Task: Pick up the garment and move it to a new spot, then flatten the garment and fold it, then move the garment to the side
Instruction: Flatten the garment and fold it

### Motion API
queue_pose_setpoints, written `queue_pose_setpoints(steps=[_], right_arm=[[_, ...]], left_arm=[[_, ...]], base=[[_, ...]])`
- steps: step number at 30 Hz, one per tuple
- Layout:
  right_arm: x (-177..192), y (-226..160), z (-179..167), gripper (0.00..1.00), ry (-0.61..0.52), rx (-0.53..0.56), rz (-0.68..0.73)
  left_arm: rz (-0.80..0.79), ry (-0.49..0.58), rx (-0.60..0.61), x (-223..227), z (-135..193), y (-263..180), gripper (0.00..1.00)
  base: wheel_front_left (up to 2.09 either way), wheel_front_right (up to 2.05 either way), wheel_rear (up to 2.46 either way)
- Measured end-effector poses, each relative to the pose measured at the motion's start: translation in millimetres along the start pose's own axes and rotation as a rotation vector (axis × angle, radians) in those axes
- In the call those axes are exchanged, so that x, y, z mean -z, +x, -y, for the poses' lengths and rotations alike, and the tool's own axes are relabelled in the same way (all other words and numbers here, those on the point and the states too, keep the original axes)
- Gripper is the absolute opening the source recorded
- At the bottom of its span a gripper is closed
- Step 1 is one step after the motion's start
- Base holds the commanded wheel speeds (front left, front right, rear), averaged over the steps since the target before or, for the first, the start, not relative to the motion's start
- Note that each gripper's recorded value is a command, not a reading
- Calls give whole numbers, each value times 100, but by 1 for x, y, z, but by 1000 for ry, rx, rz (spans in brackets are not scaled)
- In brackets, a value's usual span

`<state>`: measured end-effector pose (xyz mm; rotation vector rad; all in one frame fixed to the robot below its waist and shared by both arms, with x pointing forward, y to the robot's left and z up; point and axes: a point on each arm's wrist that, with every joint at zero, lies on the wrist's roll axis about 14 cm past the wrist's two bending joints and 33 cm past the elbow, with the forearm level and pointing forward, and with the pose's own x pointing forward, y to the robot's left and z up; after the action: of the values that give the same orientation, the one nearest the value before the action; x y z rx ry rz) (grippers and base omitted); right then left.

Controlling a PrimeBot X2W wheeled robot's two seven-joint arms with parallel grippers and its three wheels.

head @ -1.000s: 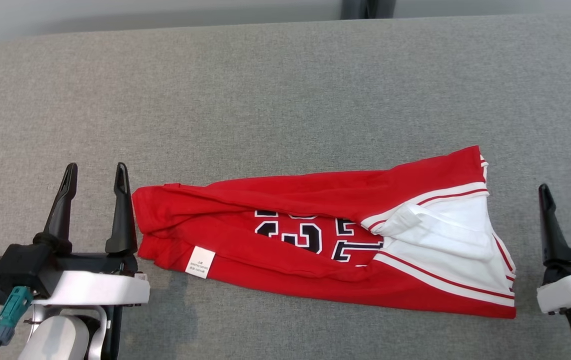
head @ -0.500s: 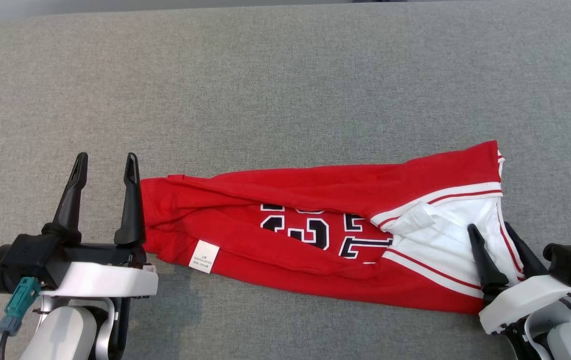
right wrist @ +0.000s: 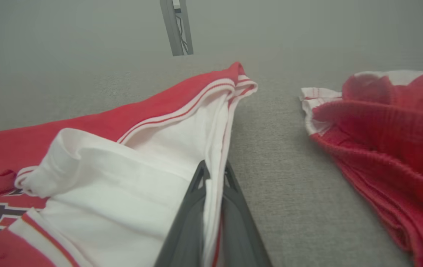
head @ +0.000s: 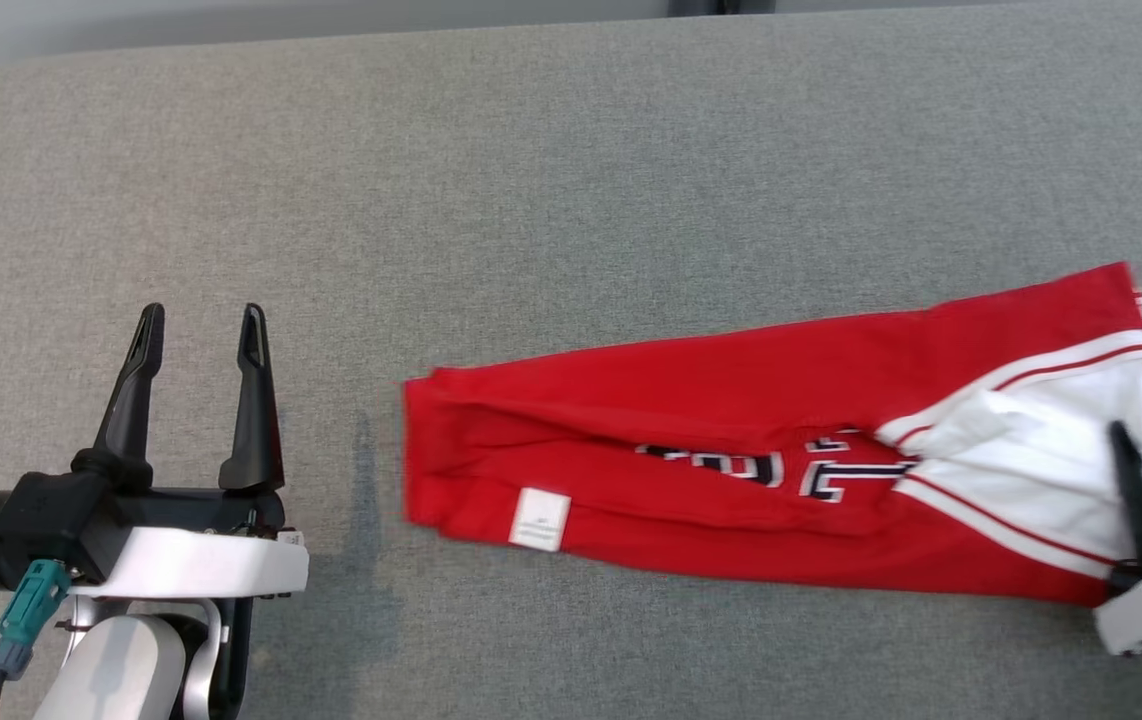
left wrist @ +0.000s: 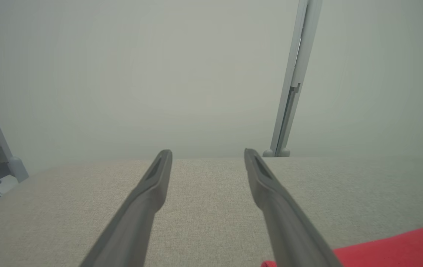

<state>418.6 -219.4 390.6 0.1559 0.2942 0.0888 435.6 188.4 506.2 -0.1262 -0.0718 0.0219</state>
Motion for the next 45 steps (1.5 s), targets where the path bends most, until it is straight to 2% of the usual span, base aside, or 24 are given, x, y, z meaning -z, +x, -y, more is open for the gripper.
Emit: queue_pose_setpoints(steps=[4, 8, 11, 15, 21, 23, 27, 28, 29, 32, 38, 42, 45], right_arm=[[-13, -9, 30, 0, -41, 64, 28], [-24, -9, 24, 0, -37, 51, 59], [-38, -6, 7, 0, -30, 5, 95], [-72, 0, -32, 0, -26, -101, 176], [-116, -2, -127, 0, -14, -345, 255], [-119, -4, -162, 0, -11, -434, 248], [-109, -8, -229, 0, 33, -600, 196], [-109, -8, -229, 0, 33, -600, 196], [-99, -9, -258, 0, 57, -669, 160], [-79, -10, -289, 0, 88, -744, 100], [-44, 0, -308, 0, 97, -787, 14], [-31, 1, -323, 2, 155, -834, -18], [-29, 4, -328, 100, 178, -851, -17]], left_arm=[[3, -1, 12, -1, 4, 1, 100], [8, -2, 22, -3, 6, 1, 100], [11, -3, 28, -5, 8, 1, 100], [16, -5, 37, -7, 11, 0, 100], [12, -7, 50, -8, 15, 0, 100], [10, -8, 52, -7, 16, 0, 100], [10, -19, 51, -7, 16, 2, 100], [10, -19, 51, -7, 16, 2, 100], [-1, -21, 42, -3, 13, 0, 100], [-5, -26, 38, -1, 12, 0, 100], [-26, -35, 29, 8, 9, 1, 100], [-49, -38, 24, 17, 7, 3, 100], [-66, -38, 25, 24, 7, 4, 100]], base=[[0, 0, 0], [0, 0, 0], [0, 0, 0], [0, 0, 0], [0, 0, 0], [0, 0, 0], [0, 0, 0], [0, 0, 0], [0, 0, 0], [0, 0, 0], [0, 0, 0], [0, 0, 0], [0, 0, 0]])
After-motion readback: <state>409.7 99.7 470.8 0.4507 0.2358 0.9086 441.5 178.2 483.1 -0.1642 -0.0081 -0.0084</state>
